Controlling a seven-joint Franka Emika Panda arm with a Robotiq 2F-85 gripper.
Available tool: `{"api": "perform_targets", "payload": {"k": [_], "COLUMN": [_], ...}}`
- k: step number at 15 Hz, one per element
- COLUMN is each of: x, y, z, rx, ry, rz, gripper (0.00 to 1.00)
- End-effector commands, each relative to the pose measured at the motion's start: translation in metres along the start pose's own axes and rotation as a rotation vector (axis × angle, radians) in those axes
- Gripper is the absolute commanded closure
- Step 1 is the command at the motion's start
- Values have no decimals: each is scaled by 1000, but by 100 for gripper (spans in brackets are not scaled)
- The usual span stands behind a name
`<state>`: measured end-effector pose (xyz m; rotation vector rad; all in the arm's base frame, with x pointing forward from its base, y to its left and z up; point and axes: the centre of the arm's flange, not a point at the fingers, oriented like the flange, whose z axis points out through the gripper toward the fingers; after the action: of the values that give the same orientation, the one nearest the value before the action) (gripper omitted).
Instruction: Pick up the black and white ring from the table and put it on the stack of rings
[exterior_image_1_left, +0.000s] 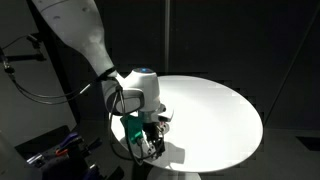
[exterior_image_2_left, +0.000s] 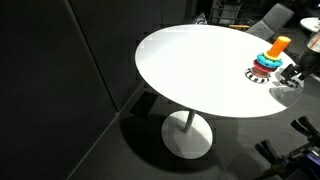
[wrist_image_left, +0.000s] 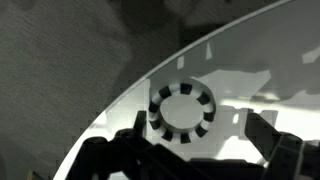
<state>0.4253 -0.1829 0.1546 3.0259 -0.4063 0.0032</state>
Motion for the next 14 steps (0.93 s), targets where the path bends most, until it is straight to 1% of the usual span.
{"api": "perform_targets", "payload": {"k": [1, 10, 11, 12, 14], "x": [5, 0, 0, 0, 1], "y": [10, 17, 17, 17, 14], "z": [4, 16, 18, 18, 15], "rx": [13, 24, 22, 23, 28], "ry": [10, -4, -6, -6, -4], "rz": [-7, 5, 8, 9, 11], "gripper": [0, 0, 25, 26, 43]}}
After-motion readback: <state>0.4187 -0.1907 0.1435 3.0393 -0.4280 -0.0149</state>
